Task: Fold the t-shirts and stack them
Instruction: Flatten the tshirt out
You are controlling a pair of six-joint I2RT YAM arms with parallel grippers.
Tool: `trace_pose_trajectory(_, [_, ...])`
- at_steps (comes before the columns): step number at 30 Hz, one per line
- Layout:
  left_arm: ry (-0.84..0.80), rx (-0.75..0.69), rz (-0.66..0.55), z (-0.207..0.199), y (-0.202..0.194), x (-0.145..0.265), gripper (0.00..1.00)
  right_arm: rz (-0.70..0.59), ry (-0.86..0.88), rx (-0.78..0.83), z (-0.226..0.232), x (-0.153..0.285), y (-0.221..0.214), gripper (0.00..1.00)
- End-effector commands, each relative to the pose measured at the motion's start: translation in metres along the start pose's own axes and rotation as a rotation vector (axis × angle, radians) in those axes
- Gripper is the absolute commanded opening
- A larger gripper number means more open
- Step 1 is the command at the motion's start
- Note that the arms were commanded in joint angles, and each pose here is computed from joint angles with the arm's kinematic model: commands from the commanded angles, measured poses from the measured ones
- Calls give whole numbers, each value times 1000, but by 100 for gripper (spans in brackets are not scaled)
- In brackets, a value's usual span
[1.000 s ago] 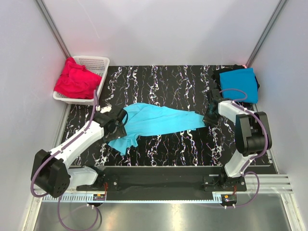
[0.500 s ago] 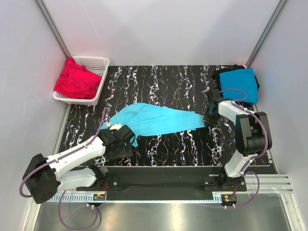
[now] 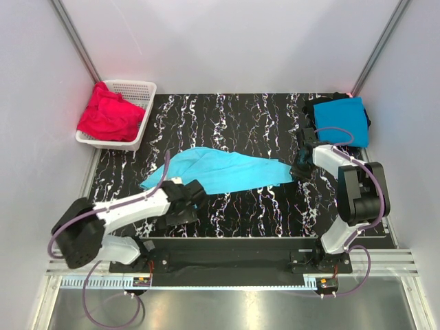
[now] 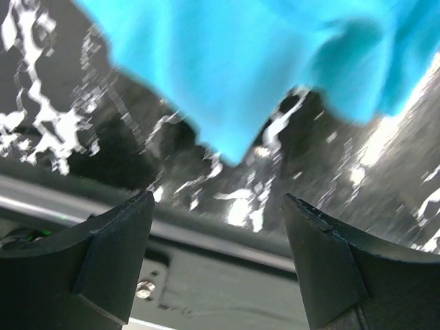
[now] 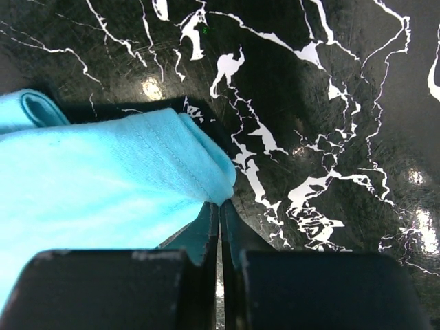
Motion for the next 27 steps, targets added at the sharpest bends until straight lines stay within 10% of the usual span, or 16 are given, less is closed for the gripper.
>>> trace_pose_trajectory(1, [-2, 21, -74, -21, 29, 0, 80, -12, 47, 8, 6, 12, 2, 0])
trace_pose_trajectory(19, [137, 162, -92, 10, 39, -32, 66, -17, 38, 12, 1, 12, 1, 0])
trace_pose_trajectory(25, [147, 154, -104, 12, 49, -31, 3, -14, 33, 8, 1, 11, 1, 0])
trace_pose_trajectory(27, [134, 150, -102, 11, 50, -27, 0, -14, 30, 10, 1, 11, 1, 0])
Point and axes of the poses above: each gripper's point midway between its finger pads, its own x axis back along the fingers, its own z axis along the line the jaws close on, y = z × x, the point moved 2 cm from there along x, back along the fingers, and after that the axes turned 15 degrees about -x, right-handed, at the moved point
